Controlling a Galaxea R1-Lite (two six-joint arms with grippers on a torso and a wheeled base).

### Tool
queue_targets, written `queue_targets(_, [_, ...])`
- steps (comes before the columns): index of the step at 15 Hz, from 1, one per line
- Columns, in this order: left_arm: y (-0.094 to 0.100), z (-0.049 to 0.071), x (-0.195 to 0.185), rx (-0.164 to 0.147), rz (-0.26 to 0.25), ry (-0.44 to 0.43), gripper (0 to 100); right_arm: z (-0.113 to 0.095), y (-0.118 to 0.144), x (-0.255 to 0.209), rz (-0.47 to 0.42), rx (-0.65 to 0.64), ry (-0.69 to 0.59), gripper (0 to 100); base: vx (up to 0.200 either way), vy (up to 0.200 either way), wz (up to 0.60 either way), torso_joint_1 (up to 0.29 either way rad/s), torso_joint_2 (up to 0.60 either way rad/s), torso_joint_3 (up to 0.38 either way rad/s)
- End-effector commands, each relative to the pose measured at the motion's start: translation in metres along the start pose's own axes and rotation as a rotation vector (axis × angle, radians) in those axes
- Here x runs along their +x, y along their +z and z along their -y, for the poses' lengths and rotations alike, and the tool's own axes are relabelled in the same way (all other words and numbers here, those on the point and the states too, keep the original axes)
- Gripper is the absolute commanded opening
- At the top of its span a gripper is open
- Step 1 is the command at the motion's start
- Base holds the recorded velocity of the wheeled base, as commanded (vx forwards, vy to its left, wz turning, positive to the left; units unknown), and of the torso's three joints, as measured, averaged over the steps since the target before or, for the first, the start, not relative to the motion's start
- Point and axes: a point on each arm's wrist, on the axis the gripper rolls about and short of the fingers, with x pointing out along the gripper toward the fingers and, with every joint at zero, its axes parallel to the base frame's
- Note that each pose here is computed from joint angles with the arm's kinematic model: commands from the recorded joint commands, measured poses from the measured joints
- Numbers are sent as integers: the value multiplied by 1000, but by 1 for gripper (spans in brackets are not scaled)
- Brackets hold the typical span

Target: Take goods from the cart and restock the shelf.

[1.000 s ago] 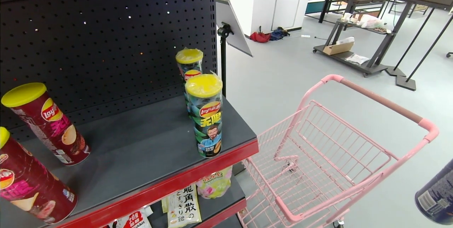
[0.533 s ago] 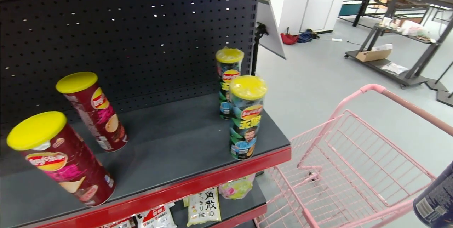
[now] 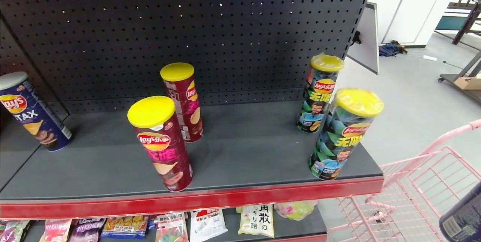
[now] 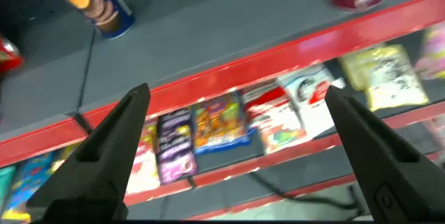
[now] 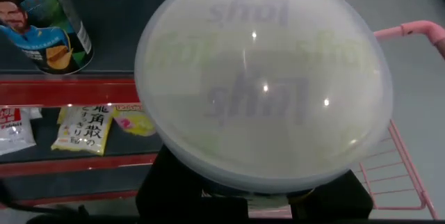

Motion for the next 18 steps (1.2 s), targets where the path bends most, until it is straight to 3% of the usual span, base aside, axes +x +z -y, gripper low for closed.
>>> queue_targets(1, [-1,0,1,5,-6,4,100,0,-2,-4,17,2,-1,0,0,0,0,0,0,0])
queue_targets(7, [-6,2,-1,14,2,15,100,0,-19,-22,84,14,15,0,-100,-67,0,0,2,-2])
queue_targets(8, [-9,2,-1,49,6,16,100,-1,-25,-23,81,13,14,0,0,0,0,0,0,0])
queue_targets(10, [-11,3,-2,52,15,19,100,-1,-26,-24,84,14,12,0,0,0,0,0,0,0])
queue_targets(18, [-12,4,-5,53,41,24,100,-1,-27,-23,78,13,15,0,0,200,0,8,5,2])
